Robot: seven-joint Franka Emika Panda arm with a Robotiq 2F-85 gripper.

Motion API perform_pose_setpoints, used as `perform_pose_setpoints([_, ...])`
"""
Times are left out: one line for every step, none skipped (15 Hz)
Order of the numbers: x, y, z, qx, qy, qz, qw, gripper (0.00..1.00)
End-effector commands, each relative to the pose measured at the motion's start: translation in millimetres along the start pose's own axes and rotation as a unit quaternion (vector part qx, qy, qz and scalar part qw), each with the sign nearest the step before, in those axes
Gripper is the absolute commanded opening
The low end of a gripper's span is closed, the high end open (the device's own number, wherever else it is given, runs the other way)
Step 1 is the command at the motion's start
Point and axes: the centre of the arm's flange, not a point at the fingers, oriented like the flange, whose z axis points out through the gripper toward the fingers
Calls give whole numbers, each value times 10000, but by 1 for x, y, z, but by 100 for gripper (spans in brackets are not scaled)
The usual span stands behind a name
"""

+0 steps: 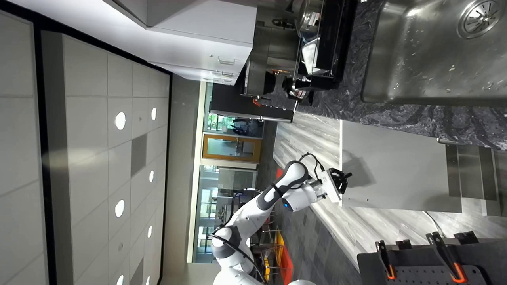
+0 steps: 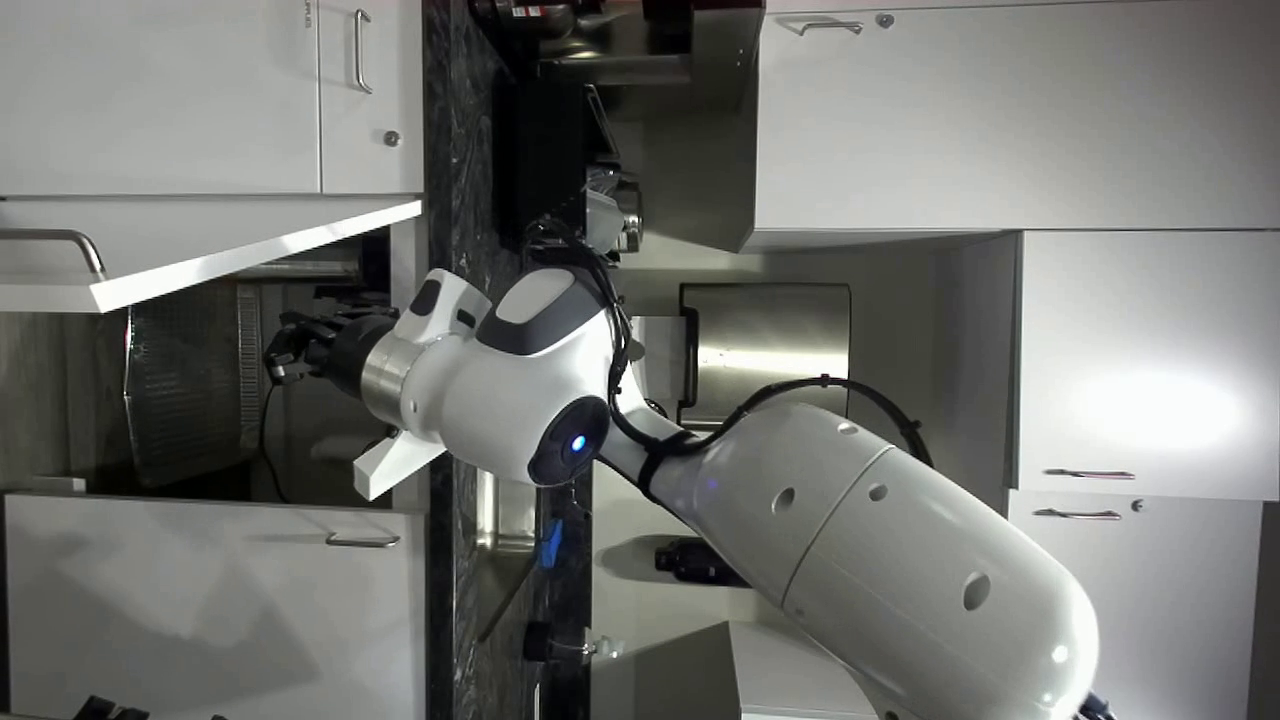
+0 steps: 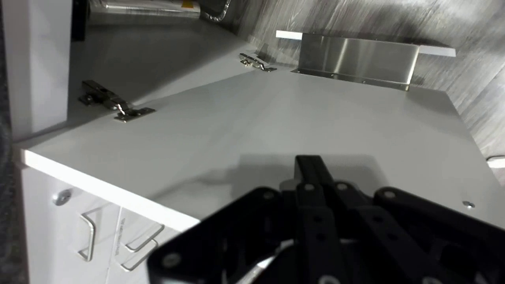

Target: Open the left bottom cabinet door

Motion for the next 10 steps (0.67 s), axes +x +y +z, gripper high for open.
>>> perform_pose_setpoints([-3,-2,-39,-305,-24,818,9962,0])
perform_pose_setpoints([-4,-2,-46,-381,-24,1057,9937,0])
perform_pose_setpoints([-6,-2,-52,-451,-30,1268,9909,0])
perform_pose_setpoints([-9,-2,-59,-513,-29,1512,9872,0])
perform_pose_setpoints([-12,-1,-65,-585,-12,1728,9832,0])
perform_pose_setpoints([-16,0,-70,-634,-5,1900,9797,0])
perform_pose_setpoints([-21,1,-76,-669,8,2055,9764,0])
perform_pose_setpoints([-25,3,-81,-692,13,2180,9735,0])
perform_pose_setpoints([-29,4,-86,-719,20,2306,9704,0])
perform_pose_setpoints([-33,5,-91,-746,23,2414,9676,0])
